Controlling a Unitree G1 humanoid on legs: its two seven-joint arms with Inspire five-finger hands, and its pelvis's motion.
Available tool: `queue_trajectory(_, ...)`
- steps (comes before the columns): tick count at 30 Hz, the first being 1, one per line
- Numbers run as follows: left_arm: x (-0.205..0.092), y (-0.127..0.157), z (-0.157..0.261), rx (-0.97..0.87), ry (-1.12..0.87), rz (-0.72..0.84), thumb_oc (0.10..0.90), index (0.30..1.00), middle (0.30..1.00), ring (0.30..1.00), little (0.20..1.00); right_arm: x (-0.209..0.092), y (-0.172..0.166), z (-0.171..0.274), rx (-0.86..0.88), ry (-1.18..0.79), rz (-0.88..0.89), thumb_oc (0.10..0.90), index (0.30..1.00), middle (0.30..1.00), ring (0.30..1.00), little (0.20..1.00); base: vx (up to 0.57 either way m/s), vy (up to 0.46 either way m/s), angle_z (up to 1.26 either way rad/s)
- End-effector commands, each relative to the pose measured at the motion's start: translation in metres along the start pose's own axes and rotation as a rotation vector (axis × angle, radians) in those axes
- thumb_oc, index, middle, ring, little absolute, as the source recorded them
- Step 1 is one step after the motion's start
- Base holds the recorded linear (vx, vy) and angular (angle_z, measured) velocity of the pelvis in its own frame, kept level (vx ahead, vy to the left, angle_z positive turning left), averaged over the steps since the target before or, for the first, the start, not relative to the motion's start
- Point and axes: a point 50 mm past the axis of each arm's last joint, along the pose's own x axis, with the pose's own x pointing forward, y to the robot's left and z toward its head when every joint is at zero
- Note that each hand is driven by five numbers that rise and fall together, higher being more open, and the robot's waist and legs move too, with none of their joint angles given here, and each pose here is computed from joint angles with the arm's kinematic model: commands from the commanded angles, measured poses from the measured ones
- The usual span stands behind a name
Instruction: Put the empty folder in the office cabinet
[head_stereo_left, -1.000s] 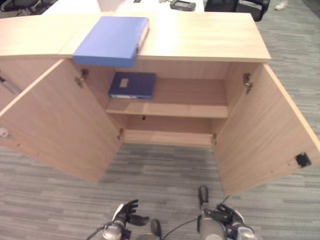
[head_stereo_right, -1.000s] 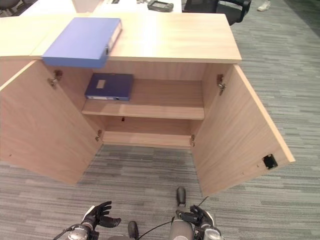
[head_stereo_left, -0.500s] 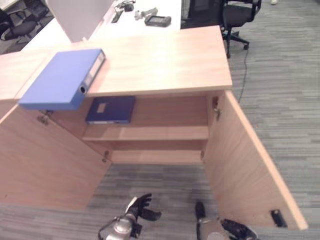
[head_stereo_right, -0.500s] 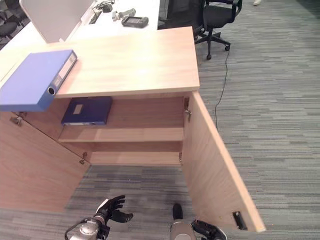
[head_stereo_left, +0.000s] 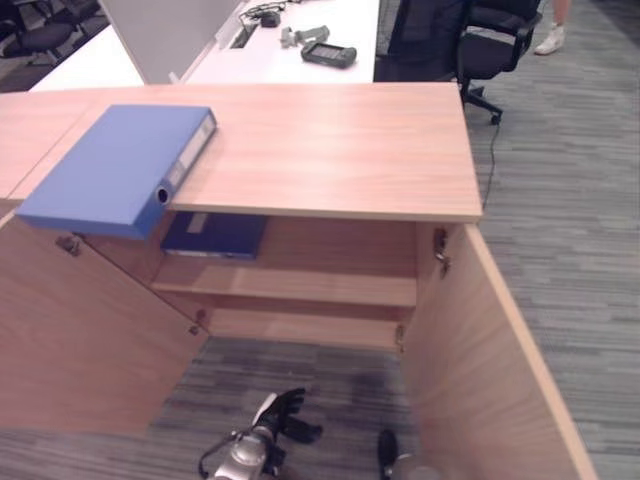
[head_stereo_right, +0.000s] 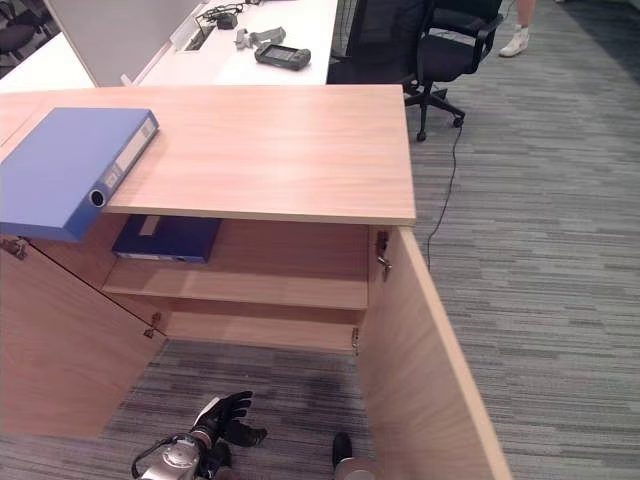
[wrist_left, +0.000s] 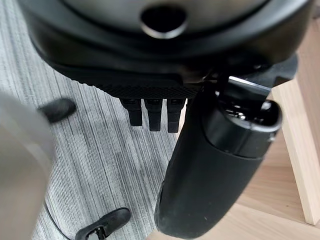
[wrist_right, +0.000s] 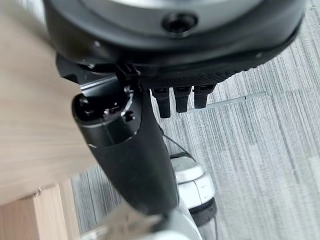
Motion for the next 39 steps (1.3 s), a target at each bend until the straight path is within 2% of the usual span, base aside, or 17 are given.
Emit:
queue_trajectory(1,0.0,0.03,0.019,0.026,-0.099,0.087,0.8,0.9,0.9,0.9,0.9,-0.002,0.016,0.09,0.011,-0.337,0.068,0.8,0.9,0.9,0.9,0.9,0.16,0.354,-0.57)
queue_trajectory(6,0.0,0.035,0.022,0.049,-0.102,0.091,0.8,0.9,0.9,0.9,0.9,0.0,0.02,0.082,0.025,-0.299,0.08,0.8,0.9,0.9,0.9,0.9,0.11,0.402,0.21)
queue_trajectory(9,-0.002,0.054,0.028,0.057,-0.123,0.143,0.8,0.9,0.9,0.9,0.9,-0.003,0.053,0.099,-0.008,-0.35,0.164,0.8,0.9,0.9,0.9,0.9,0.01,0.495,-0.37)
queue_trajectory(16,-0.005,0.064,0.02,-0.004,-0.098,0.19,0.8,0.9,0.9,0.9,0.9,-0.006,0.074,0.098,-0.05,-0.373,0.24,0.8,0.9,0.9,0.9,0.9,-0.06,0.406,-0.33)
queue_trajectory(28,-0.004,0.034,0.013,-0.014,-0.089,0.101,0.8,0.9,0.9,0.9,0.9,-0.004,0.059,0.082,-0.094,-0.338,0.209,0.8,0.9,0.9,0.9,0.9,0.01,0.059,0.04)
queue_trajectory(39,-0.006,0.023,-0.001,0.006,-0.037,0.066,0.8,0.9,0.9,0.9,0.9,-0.005,0.049,0.086,-0.107,-0.357,0.187,0.8,0.9,0.9,0.9,0.9,0.0,-0.046,-0.03)
